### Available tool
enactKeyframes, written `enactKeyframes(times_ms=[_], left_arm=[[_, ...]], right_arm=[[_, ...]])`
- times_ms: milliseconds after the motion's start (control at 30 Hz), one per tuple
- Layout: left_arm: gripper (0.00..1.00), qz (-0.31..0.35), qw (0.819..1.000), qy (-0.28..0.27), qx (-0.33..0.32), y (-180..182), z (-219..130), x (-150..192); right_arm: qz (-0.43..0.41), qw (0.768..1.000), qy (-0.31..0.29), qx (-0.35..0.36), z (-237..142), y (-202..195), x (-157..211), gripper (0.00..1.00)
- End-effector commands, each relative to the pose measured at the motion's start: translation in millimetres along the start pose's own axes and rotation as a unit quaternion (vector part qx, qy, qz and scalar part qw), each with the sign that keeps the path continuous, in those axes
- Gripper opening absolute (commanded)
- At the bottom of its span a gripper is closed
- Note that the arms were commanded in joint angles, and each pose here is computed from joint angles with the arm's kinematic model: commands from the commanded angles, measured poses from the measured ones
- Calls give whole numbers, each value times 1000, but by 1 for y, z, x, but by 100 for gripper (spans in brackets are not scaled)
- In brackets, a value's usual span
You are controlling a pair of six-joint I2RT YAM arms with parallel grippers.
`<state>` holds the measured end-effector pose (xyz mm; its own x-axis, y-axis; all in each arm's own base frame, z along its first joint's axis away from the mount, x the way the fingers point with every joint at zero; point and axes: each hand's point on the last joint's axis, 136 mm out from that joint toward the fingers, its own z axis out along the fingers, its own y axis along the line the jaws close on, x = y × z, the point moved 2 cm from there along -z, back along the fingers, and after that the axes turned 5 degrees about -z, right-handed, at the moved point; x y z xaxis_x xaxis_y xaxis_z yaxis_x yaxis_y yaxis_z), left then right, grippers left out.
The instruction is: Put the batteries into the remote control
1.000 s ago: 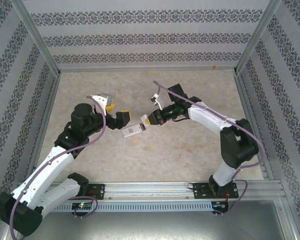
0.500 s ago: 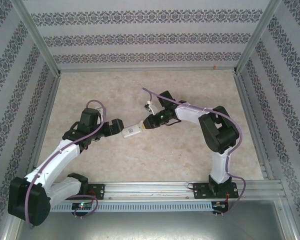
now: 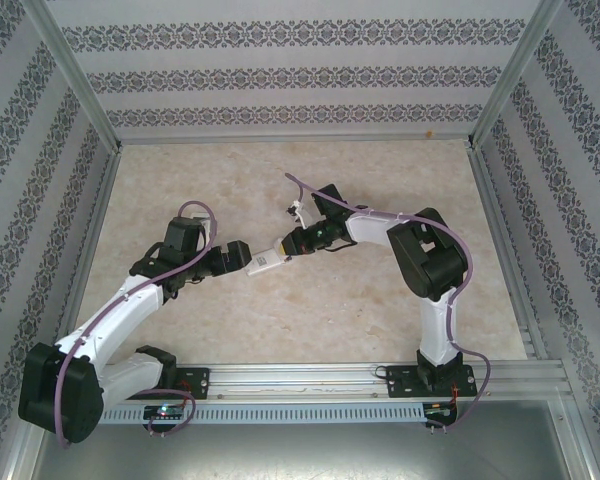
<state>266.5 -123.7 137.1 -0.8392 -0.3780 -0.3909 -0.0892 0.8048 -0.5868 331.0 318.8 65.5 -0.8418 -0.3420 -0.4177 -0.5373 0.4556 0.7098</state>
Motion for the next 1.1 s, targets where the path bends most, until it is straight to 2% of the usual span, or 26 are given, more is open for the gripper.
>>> enactKeyframes(times_ms=[0, 600, 667, 933, 1067], left_arm=[[100, 7, 1000, -20, 20, -9, -4, -12], [100, 1, 999, -24, 24, -10, 0, -14], [100, 0, 1000, -22, 22, -9, 1, -13], [100, 0, 999, -22, 23, -9, 1, -13], [100, -2, 999, -23, 23, -9, 0, -14]], right_arm=[[19, 1000, 13, -5, 5, -6, 14, 16], [44, 999, 18, 3, 2, -14, 16, 22], [44, 999, 15, 1, -1, -12, 13, 26], [38, 999, 10, 2, -11, -6, 3, 30], [38, 999, 19, 26, -14, -13, 5, 30]])
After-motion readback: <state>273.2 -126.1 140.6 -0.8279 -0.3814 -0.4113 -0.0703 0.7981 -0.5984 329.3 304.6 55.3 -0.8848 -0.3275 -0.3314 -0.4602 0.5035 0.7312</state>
